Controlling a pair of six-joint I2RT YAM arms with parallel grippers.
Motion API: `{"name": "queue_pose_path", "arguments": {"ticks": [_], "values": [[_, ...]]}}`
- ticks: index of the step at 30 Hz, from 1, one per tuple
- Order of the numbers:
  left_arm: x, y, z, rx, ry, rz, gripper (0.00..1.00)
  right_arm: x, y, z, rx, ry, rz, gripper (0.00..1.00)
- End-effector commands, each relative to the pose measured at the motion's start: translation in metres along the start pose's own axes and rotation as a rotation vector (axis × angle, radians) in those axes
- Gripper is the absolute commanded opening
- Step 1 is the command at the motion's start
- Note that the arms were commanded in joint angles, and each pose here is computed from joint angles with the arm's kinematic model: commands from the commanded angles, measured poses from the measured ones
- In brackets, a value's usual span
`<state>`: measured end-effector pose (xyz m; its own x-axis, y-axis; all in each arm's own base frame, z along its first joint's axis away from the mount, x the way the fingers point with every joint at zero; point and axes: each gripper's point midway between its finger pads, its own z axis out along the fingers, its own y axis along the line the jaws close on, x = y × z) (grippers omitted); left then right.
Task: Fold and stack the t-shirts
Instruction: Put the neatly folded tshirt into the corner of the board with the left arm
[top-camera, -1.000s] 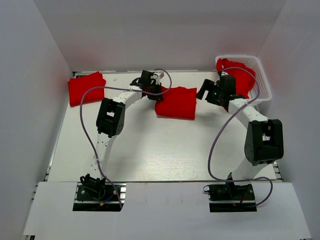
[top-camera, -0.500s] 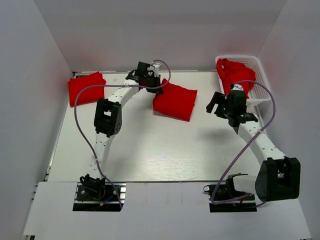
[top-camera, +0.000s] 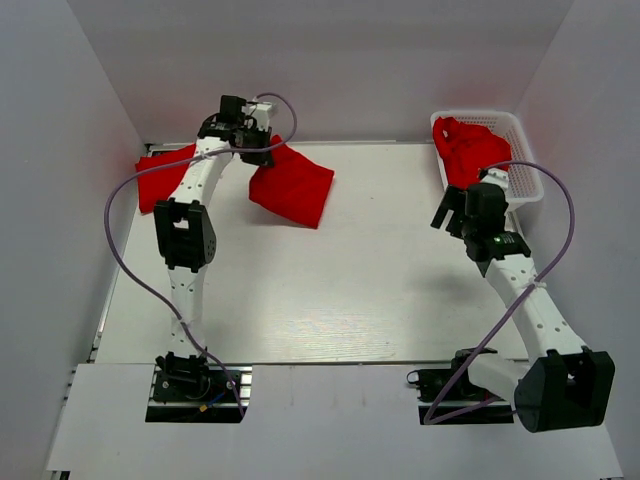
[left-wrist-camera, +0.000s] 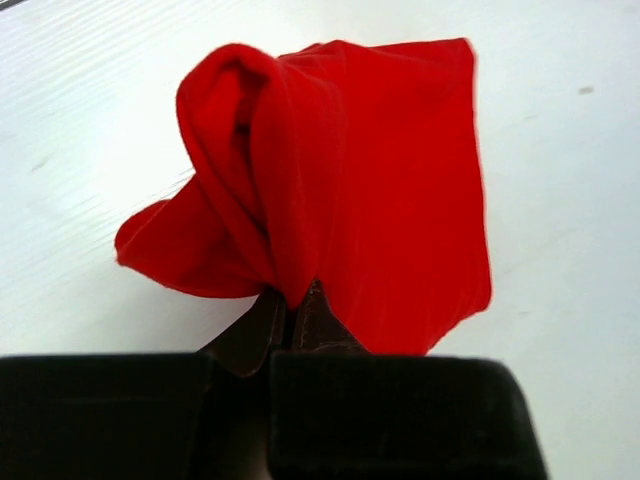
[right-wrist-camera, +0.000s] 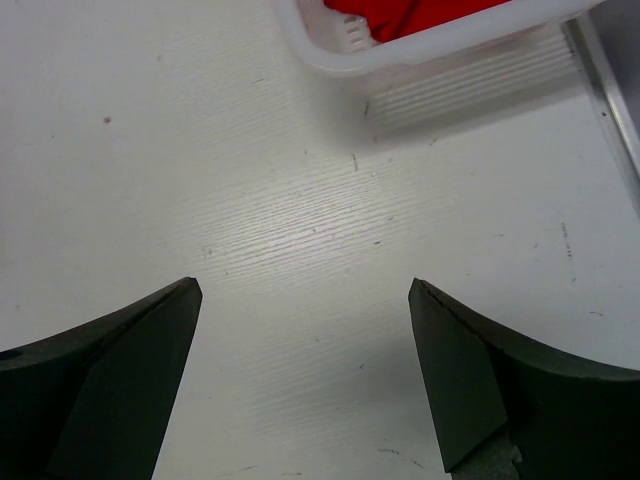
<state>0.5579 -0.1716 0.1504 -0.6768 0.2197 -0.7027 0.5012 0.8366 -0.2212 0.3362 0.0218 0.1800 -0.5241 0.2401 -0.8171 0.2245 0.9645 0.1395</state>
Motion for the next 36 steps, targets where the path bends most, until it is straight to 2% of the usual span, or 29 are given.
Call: {"name": "queue_pose_path", "arguments": {"ticks": [1, 11, 14, 25, 36], "values": [[-0.026, 0.023, -0.056, -0.129, -0.046, 0.074, 0.0, -0.036, -0.017, -0.019, 0.092, -0.111, 0.007, 0.9], [-0.026, 0.117, -0.106, -0.321, -0.065, 0.07, 0.0, -0.04, -0.016, -0.022, 0.091, -0.127, 0.04, 0.9], [-0.042, 0.12, -0.128, -0.35, -0.12, 0.09, 0.0, -0.044, -0.014, -0.022, 0.087, -0.131, 0.051, 0.9], [-0.053, 0.173, -0.196, -0.474, -0.216, 0.108, 0.0, -0.062, -0.007, -0.023, 0.078, -0.137, 0.013, 0.9], [-0.069, 0.188, -0.23, -0.437, -0.328, 0.124, 0.0, -0.072, -0.007, -0.03, 0.071, -0.176, 0.026, 0.9]]}}
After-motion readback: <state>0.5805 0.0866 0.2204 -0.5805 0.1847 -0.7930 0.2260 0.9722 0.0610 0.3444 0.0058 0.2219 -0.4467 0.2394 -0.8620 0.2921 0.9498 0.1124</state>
